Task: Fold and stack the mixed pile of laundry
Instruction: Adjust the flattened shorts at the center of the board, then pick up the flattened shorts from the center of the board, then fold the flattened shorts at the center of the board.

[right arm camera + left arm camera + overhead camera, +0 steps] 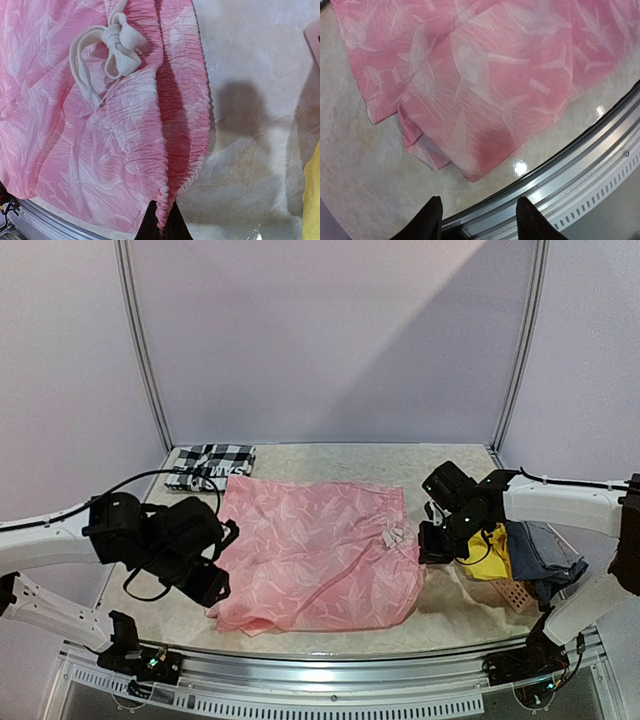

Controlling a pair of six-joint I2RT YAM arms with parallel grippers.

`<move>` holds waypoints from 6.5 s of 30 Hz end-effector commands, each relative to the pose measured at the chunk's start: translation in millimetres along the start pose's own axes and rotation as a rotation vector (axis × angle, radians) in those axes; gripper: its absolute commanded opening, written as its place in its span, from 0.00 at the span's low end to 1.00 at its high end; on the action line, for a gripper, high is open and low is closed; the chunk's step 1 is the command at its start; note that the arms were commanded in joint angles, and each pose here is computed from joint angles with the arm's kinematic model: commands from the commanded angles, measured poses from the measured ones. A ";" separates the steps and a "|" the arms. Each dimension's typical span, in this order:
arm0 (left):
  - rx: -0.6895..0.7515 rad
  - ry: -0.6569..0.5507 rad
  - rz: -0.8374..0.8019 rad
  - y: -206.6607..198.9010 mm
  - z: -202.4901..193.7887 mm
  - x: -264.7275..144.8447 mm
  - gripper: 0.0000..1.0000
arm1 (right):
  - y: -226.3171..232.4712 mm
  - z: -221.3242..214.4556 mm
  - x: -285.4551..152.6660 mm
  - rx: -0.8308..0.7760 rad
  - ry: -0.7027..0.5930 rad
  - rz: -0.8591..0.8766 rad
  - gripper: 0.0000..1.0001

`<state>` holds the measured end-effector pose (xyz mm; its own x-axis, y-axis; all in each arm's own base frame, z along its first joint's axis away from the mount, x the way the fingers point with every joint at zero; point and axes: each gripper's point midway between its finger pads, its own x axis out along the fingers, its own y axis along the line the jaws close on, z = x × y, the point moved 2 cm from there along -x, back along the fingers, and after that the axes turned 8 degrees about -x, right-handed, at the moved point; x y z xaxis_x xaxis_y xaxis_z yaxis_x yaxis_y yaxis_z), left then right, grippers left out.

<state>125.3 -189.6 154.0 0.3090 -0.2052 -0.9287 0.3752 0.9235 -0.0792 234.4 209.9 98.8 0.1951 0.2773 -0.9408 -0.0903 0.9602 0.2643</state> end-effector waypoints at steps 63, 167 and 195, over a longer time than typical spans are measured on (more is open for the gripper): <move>0.140 0.406 -0.029 -31.2 -85.1 29.7 0.00 | -29.6 -20.9 -28.8 0.088 0.124 -0.134 0.00; 0.136 0.079 0.237 31.0 59.8 -46.0 0.00 | 7.6 13.7 -92.4 0.265 0.045 -0.044 0.00; 0.010 0.113 0.432 110.6 229.6 16.1 0.00 | -5.6 100.1 -36.4 0.295 0.167 -0.090 0.00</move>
<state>364.7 -186.3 220.1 0.3905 0.1495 -0.9084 0.2629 0.9275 0.2657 318.7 201.3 160.1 0.0550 0.2155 -0.9750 0.2165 0.9506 0.2223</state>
